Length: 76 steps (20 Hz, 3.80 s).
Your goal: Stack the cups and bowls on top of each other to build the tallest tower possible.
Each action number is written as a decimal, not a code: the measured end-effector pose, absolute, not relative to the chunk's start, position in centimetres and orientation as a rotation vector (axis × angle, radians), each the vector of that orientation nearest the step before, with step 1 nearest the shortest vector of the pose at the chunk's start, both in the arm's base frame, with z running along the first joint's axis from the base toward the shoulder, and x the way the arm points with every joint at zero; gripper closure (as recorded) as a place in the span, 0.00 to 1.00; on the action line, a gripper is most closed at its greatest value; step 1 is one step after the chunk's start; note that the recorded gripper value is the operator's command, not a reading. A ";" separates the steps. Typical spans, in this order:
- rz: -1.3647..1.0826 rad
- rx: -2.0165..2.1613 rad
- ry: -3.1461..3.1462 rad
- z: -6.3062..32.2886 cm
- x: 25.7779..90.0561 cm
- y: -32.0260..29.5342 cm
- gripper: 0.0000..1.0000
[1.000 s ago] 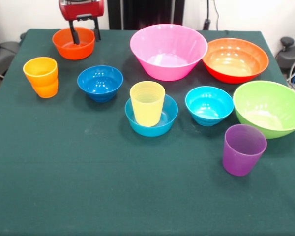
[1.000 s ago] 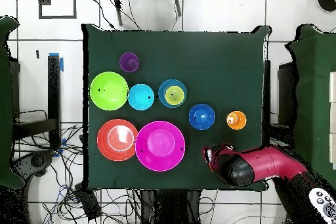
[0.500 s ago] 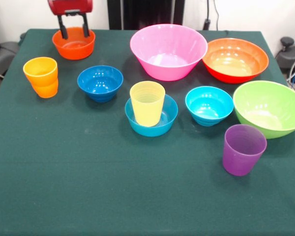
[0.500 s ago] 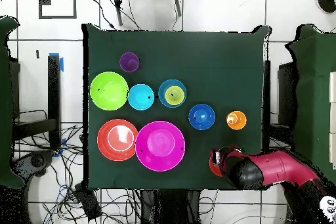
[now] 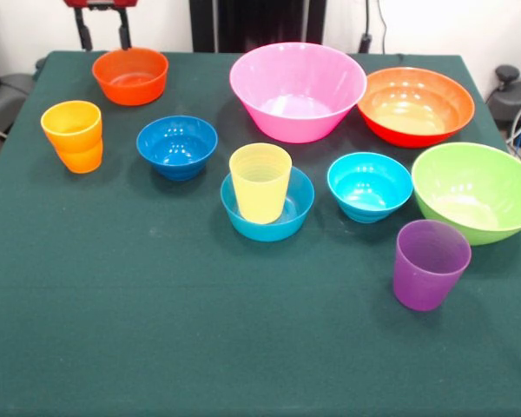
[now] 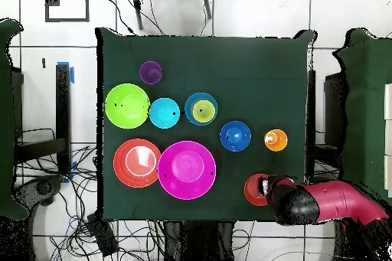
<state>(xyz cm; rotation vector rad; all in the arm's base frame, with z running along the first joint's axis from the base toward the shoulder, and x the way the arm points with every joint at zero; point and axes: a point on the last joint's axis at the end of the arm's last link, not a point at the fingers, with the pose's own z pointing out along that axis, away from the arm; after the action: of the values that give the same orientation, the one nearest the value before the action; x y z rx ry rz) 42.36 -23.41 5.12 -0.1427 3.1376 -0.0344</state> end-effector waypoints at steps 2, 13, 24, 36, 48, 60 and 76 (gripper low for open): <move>-0.036 -0.137 3.137 5.2 42.3 -23.6 0.00; -0.025 -0.124 3.140 4.9 42.0 -23.8 0.00; -0.020 -0.168 3.076 3.9 41.8 -23.9 0.00; 0.042 -0.217 3.068 1.8 41.0 -22.6 0.00; 0.163 -0.270 3.107 -3.2 36.4 -21.2 0.00; 0.191 -0.243 3.070 -4.8 34.2 -22.1 0.00; 0.191 -0.245 3.070 -4.8 34.2 -22.0 0.00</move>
<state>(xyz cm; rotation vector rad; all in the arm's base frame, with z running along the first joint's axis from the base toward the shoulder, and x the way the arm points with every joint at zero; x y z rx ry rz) 34.23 -22.05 -4.83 -0.2447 3.0700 0.1911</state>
